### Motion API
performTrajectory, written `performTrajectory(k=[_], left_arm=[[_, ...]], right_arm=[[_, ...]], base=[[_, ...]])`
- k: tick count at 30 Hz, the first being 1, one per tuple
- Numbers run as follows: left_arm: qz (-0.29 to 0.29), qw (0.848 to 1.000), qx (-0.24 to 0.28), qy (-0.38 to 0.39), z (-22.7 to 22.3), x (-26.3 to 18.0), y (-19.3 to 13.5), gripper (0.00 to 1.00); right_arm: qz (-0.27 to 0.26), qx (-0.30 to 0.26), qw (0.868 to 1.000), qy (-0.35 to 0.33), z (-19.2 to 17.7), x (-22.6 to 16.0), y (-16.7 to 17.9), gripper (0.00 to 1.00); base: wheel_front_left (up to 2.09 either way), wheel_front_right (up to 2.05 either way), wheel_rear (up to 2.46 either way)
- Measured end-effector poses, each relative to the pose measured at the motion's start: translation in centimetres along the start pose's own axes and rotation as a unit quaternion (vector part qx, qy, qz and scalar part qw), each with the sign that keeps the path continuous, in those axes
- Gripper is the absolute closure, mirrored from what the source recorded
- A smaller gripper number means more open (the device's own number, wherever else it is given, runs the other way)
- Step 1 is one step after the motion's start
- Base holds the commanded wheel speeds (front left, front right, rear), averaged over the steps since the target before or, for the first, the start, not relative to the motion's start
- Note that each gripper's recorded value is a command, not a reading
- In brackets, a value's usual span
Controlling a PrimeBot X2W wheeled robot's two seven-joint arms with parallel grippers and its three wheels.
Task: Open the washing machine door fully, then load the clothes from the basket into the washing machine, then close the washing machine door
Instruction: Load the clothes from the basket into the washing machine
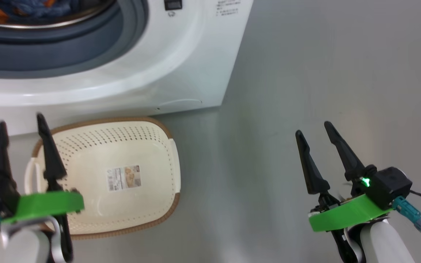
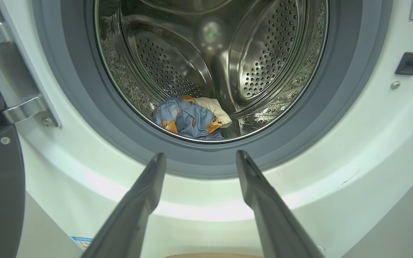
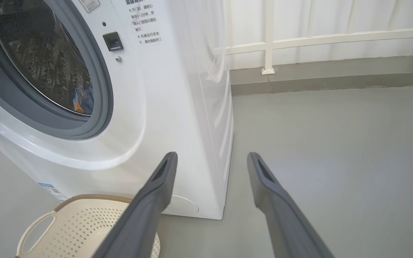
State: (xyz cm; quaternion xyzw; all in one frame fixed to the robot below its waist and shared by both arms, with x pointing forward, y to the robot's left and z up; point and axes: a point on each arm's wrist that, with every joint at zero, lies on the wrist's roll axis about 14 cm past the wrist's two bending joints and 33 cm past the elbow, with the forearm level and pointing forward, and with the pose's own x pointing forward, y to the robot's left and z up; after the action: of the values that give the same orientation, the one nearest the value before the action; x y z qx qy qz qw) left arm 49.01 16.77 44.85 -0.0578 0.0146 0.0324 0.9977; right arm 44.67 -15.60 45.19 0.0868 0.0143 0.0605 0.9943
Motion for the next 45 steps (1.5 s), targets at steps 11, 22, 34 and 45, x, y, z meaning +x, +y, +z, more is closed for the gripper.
performTrajectory(k=[11, 22, 34, 45], left_arm=[[0.008, 1.0, 0.007, 0.017, 1.2, -7.7, 0.6, 0.0], [0.007, 1.0, 0.01, 0.006, 3.1, -12.5, 1.2, 0.0], [-0.007, 1.0, 0.011, -0.007, 4.4, -15.3, 0.9, 0.0], [-0.018, 1.0, 0.003, -0.012, 4.8, -16.2, 0.2, 0.0]], right_arm=[[0.003, -0.011, 1.0, 0.0, 1.9, -3.1, 0.9, 0.0], [0.016, -0.015, 1.0, -0.017, 4.3, -6.2, 2.4, 0.0], [0.024, -0.018, 0.999, -0.042, 6.4, -8.8, 3.3, 0.0], [0.019, -0.02, 0.998, -0.054, 7.4, -10.1, 3.1, 0.0]], base=[[0.0, 0.0, 0.0], [0.0, 0.0, 0.0], [0.0, 0.0, 0.0], [0.0, 0.0, 0.0]])
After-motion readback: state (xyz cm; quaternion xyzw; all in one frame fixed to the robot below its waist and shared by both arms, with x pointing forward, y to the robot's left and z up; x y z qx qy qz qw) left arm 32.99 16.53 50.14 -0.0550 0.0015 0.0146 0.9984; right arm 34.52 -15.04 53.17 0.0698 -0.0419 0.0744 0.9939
